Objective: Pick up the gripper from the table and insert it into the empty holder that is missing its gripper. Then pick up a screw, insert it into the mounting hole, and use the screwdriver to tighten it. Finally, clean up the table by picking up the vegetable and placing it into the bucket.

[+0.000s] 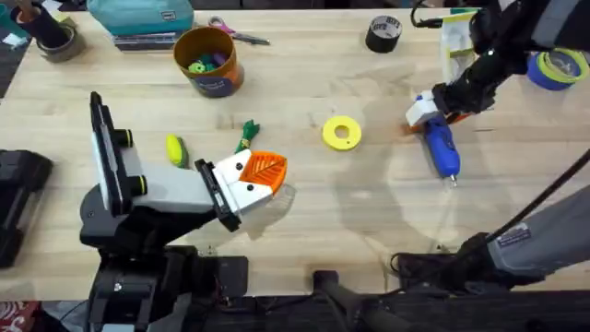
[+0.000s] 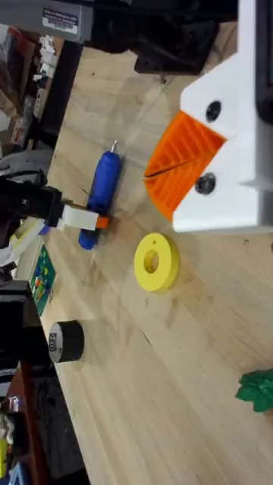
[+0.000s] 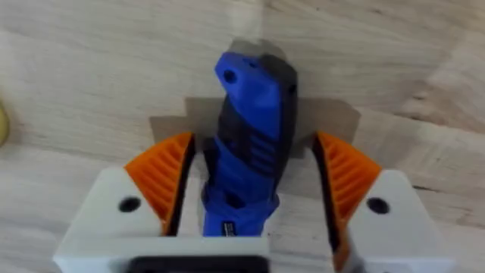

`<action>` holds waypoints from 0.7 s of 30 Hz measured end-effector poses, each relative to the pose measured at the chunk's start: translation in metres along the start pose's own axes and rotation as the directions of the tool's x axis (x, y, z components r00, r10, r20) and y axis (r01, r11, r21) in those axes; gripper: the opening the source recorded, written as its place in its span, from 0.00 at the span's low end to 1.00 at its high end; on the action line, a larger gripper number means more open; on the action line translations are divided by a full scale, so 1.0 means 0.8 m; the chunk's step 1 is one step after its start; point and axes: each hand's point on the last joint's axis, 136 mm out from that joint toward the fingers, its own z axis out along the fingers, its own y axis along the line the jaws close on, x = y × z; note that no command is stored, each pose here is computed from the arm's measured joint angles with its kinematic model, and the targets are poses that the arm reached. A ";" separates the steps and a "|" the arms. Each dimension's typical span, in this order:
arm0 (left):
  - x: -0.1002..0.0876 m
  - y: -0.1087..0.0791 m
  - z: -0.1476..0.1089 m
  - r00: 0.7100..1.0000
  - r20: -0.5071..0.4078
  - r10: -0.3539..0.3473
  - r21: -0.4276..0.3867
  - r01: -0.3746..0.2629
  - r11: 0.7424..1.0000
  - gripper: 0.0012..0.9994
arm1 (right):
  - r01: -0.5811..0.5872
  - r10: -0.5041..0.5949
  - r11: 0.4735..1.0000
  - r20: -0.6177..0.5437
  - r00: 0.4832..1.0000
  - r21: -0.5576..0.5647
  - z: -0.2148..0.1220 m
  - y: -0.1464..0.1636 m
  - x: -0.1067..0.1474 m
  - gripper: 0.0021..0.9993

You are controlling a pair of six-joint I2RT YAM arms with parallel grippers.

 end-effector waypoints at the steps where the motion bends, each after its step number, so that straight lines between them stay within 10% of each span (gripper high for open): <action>1: 0.000 0.000 0.000 1.000 0.000 0.000 0.000 0.000 1.000 0.00 | 0.000 0.000 1.000 0.001 1.000 0.004 0.000 -0.001 0.000 0.85; 7: 0.000 0.000 0.000 1.000 0.000 0.000 0.000 0.000 1.000 0.00 | -0.009 0.009 1.000 0.001 1.000 0.004 0.004 -0.004 -0.002 0.04; 21: 0.000 0.000 0.000 1.000 0.000 0.000 0.000 0.000 1.000 0.00 | -0.019 0.018 1.000 0.078 0.997 0.012 -0.020 -0.005 -0.018 0.02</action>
